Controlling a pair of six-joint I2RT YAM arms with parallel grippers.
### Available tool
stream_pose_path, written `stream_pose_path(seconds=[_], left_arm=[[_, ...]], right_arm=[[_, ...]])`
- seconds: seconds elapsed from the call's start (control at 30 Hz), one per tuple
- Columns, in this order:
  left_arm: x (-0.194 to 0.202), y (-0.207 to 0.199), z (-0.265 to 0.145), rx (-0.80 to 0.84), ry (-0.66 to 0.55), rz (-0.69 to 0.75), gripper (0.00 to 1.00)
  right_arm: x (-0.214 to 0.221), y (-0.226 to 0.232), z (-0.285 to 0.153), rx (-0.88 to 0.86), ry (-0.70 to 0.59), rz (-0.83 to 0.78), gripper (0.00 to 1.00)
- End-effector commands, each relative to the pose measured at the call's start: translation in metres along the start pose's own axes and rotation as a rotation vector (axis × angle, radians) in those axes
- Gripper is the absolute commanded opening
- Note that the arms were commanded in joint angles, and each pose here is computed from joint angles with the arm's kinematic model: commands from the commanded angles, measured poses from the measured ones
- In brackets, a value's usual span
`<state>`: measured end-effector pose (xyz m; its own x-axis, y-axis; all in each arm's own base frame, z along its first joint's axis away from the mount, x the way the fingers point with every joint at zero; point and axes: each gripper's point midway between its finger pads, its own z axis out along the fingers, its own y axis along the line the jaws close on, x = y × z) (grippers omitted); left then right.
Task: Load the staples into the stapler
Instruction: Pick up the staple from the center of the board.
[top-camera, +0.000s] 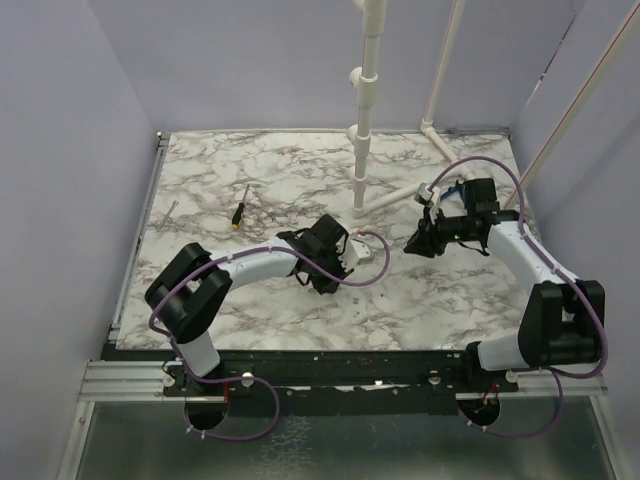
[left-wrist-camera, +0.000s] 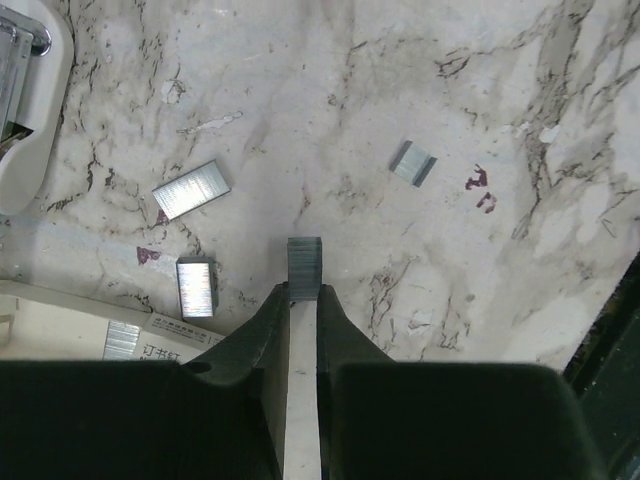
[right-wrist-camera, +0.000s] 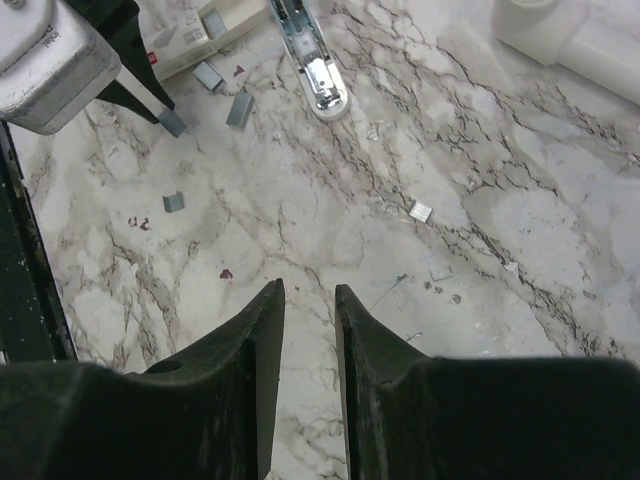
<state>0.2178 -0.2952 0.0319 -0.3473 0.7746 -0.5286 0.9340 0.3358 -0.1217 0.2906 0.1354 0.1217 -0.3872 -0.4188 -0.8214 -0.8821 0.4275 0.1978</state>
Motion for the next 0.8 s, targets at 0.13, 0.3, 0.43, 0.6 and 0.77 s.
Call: stream_pose_path(seconds=[0.13,0.3,0.43,0.6,0.77], left_arm=[[-0.048,-0.023,-0.037,0.221,-0.137,-0.038,0.01],[-0.086,-0.030,-0.065,0.396,-0.221,-0.099,0.00],[-0.112,-0.042,-0.083,0.508,-0.266,-0.096,0.00],[-0.130,-0.054,-0.096,0.631,-0.270,-0.119,0.00],[-0.137,-0.057,-0.098,0.694,-0.253,-0.129,0.00]], right_arm=[[-0.034,0.043,-0.009,-0.135,-0.077,-0.168,0.34],[-0.054,0.066,-0.015,-0.158,-0.130,-0.335,0.33],[-0.056,0.081,-0.011,-0.151,-0.138,-0.494,0.33],[-0.062,0.089,-0.004,-0.139,-0.133,-0.673,0.33],[-0.057,0.091,0.002,-0.147,-0.074,-0.777,0.33]])
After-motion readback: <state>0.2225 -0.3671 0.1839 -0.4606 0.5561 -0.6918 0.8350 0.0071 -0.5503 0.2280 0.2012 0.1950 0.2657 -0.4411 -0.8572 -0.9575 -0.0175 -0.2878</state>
